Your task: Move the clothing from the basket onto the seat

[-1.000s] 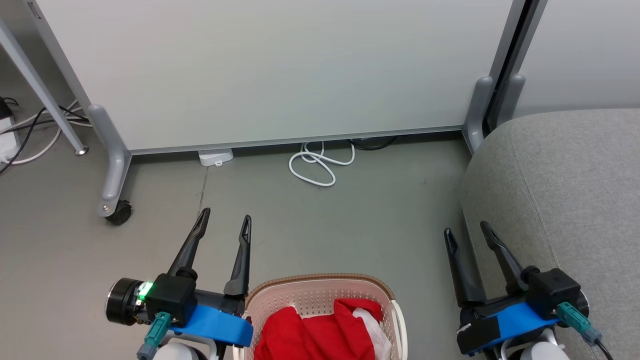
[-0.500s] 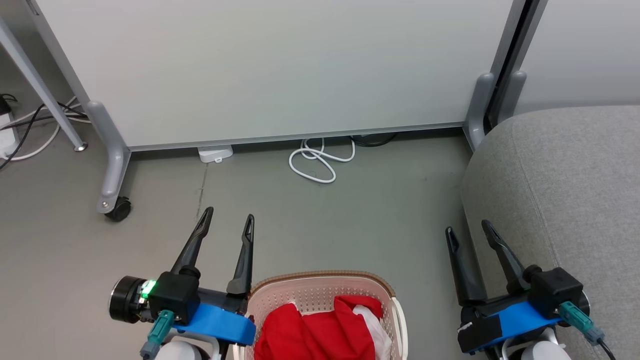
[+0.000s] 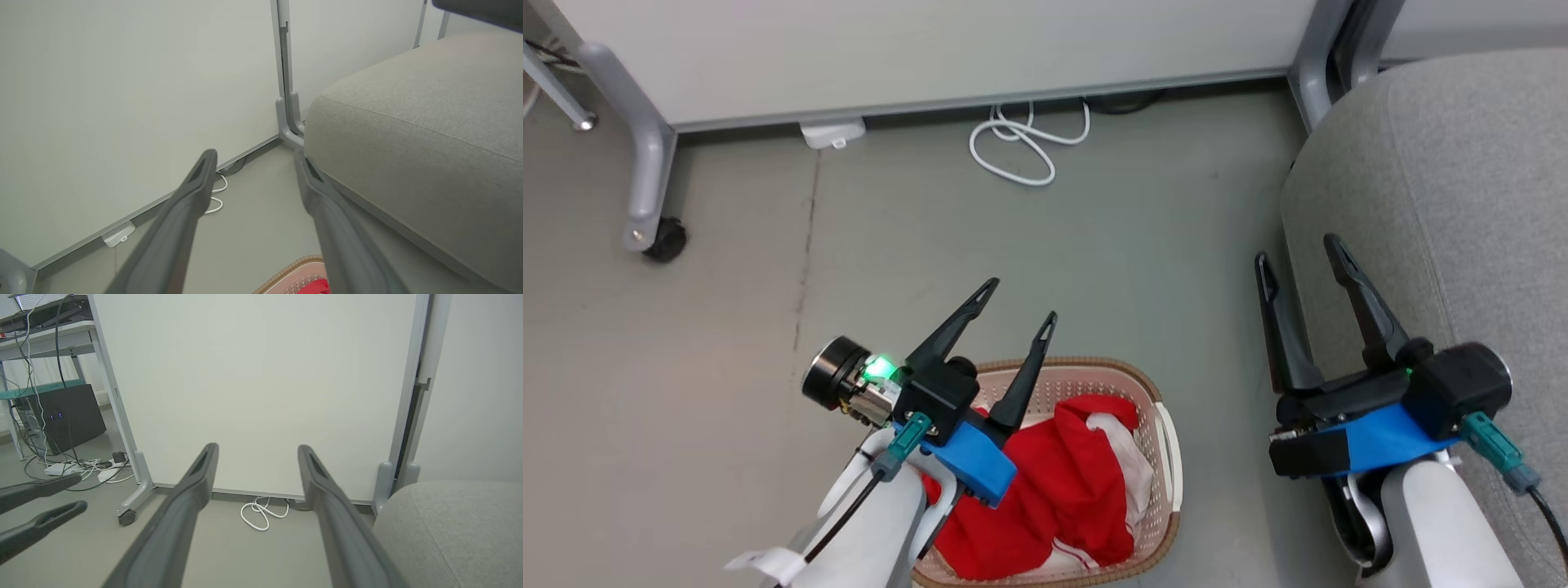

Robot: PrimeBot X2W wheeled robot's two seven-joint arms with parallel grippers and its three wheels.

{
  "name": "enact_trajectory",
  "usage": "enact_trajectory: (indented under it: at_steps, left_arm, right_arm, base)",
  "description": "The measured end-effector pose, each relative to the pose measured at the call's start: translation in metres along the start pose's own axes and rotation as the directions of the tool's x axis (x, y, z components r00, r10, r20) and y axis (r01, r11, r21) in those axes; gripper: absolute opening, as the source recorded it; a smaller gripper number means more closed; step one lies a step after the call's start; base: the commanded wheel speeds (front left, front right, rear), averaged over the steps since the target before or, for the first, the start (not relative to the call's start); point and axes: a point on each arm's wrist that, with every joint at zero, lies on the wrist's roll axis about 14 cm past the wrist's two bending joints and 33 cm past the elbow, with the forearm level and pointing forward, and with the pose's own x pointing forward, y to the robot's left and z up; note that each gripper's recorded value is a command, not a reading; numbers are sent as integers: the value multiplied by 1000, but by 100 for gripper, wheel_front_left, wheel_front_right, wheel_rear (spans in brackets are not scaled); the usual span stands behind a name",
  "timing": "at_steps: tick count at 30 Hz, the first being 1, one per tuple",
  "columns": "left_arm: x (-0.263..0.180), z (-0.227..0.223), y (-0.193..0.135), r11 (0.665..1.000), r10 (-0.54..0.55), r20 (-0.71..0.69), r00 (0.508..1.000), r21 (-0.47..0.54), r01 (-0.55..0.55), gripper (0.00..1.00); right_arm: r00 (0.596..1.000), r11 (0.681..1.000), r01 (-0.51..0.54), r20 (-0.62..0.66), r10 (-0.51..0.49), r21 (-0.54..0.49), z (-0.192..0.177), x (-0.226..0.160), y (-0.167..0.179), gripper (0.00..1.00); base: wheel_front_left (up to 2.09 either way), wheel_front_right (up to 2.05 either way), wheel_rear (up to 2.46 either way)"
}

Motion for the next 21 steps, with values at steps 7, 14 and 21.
enact_trajectory:
  at_steps: [7,14,21]
  left_arm:
    - [31,-74,-37,976,-218,-191,957,-14,219,100]
    - [39,-150,-61,926,-367,-367,855,-58,373,100]
    - [27,-225,-67,881,-441,-531,724,-103,461,100]
  right_arm:
    - [1000,1000,6,-26,-7,-30,-27,31,-15,100]
    - [997,998,22,-74,-25,-51,-64,48,-33,100]
    - [993,998,10,-120,-18,-63,-103,63,-40,100]
  base:
    - [0,0,0]
    - [0,0,0]
    - [0,0,0]
